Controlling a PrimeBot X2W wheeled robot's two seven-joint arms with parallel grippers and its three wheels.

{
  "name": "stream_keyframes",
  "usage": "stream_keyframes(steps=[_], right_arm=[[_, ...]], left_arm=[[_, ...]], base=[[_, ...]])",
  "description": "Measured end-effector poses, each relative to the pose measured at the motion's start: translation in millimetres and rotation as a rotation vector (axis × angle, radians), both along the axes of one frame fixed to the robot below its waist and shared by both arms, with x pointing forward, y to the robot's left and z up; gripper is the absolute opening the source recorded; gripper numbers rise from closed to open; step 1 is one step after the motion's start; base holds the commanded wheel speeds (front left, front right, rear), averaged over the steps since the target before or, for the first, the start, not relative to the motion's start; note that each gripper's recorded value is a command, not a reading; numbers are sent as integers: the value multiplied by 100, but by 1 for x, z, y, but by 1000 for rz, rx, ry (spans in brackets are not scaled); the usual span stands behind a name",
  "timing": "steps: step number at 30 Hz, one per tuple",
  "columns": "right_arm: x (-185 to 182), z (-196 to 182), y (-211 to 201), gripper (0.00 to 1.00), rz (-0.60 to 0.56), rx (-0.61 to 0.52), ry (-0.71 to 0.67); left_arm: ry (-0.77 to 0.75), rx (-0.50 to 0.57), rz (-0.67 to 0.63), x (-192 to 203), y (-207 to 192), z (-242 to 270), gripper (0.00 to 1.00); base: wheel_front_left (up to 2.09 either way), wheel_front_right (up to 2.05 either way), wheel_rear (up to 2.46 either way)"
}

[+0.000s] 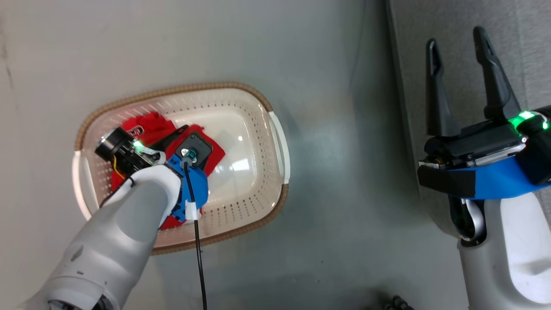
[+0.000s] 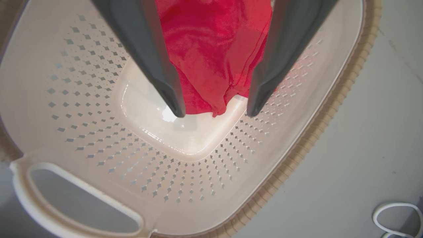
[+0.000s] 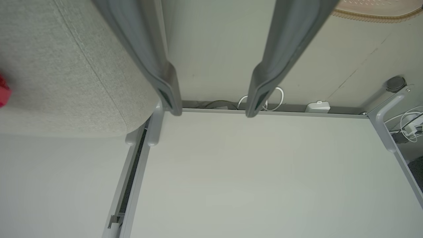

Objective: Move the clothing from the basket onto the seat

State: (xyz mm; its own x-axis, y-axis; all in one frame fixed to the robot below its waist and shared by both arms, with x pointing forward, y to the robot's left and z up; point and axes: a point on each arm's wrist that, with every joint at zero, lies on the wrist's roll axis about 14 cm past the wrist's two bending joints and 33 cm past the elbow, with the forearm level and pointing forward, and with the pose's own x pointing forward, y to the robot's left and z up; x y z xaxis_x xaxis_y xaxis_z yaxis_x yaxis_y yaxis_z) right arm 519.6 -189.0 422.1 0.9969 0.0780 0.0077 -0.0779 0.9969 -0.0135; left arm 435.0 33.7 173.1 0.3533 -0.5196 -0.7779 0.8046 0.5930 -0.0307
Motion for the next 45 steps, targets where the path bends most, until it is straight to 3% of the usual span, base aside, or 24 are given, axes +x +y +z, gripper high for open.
stream_keyframes(steps=[13, 27, 28, 29, 30, 37, 45], right_arm=[[10, -62, -4, 100, 2, -37, 85], [8, -104, -5, 100, 10, -67, 149], [9, -104, -5, 100, 11, -70, 147], [9, -104, -4, 100, 12, -71, 145], [10, -103, -4, 100, 13, -71, 143], [15, -93, 1, 100, 22, -67, 112], [19, -69, 4, 100, 26, -57, 67]], left_arm=[[151, 268, -149, -15, 41, -90, 100], [270, 312, -140, -40, 43, -137, 100], [281, 323, -141, -42, 43, -138, 49], [284, 322, -143, -43, 42, -138, 10], [284, 318, -145, -44, 40, -137, 0], [258, 275, -135, -37, 24, -124, 0], [154, 118, -79, -12, -9, -81, 0]], base=[[0, 0, 0], [0, 0, 0], [0, 0, 0], [0, 0, 0], [0, 0, 0], [0, 0, 0], [0, 0, 0]])
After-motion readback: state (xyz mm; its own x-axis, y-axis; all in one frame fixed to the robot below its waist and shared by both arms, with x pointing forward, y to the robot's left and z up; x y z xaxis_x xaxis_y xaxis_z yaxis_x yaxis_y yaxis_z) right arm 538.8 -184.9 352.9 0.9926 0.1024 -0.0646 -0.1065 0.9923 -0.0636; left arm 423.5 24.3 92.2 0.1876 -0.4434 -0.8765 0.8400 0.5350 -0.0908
